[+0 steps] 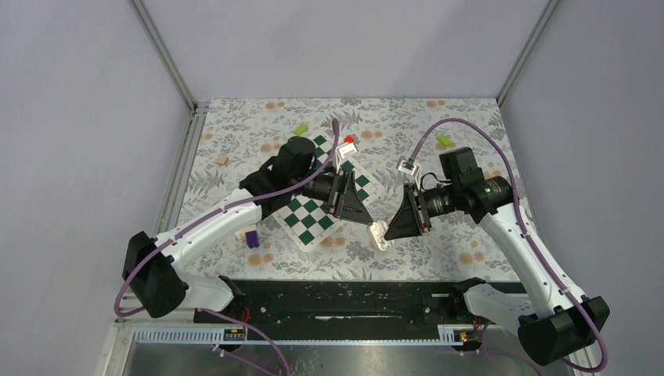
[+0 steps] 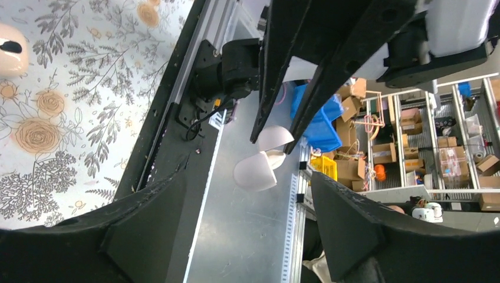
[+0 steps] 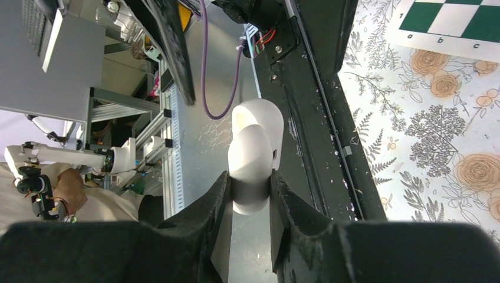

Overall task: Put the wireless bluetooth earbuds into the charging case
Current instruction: Adjust the earbud with the charging case.

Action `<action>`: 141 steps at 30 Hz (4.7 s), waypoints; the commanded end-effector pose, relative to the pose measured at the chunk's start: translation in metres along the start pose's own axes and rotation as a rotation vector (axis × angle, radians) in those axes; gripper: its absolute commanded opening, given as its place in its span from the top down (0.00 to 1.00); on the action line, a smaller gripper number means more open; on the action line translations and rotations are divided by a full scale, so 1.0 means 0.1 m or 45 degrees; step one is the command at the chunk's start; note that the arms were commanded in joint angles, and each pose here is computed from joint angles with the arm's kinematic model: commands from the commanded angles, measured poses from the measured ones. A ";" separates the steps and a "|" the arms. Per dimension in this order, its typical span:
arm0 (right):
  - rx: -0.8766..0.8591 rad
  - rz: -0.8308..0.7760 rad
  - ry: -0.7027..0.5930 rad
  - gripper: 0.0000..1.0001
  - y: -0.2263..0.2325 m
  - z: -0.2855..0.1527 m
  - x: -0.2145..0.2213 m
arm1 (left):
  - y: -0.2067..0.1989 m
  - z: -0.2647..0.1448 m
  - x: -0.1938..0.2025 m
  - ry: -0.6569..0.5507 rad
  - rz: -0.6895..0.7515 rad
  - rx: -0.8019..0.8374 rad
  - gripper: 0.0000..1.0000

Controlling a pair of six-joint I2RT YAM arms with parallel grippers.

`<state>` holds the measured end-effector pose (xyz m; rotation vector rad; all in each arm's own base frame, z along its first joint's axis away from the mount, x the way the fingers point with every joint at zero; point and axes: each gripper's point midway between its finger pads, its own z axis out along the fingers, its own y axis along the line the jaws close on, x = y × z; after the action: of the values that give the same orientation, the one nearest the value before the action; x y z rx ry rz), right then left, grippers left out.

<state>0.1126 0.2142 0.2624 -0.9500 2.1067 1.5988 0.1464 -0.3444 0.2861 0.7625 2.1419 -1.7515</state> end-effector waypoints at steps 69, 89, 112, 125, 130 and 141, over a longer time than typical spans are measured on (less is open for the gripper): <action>0.667 0.177 -0.397 0.01 -0.31 -0.40 -0.59 | 0.50 0.24 -0.45 -0.225 -0.237 -0.126 1.00; 0.985 0.051 -0.553 0.51 -0.46 -0.41 -0.76 | 0.61 0.11 -0.83 -0.525 -0.316 -0.203 1.00; 1.041 0.144 -0.528 0.63 -0.77 -0.23 -0.82 | 0.60 0.13 -0.85 -0.513 -0.323 -0.163 1.00; 1.083 0.227 -0.619 0.63 -0.84 -0.26 -0.84 | 0.61 0.12 -0.87 -0.525 -0.328 -0.150 1.00; 1.079 0.253 -0.629 0.66 -0.86 -0.24 -0.86 | 0.59 0.11 -0.88 -0.527 -0.326 -0.144 1.00; 1.071 0.292 -0.644 0.75 -0.88 -0.21 -0.86 | 0.59 0.08 -0.88 -0.538 -0.324 -0.138 1.00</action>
<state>0.2313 0.2014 0.2529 -0.0442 2.2426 0.7148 0.2504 -0.3651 0.2599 0.0399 2.1776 -1.6571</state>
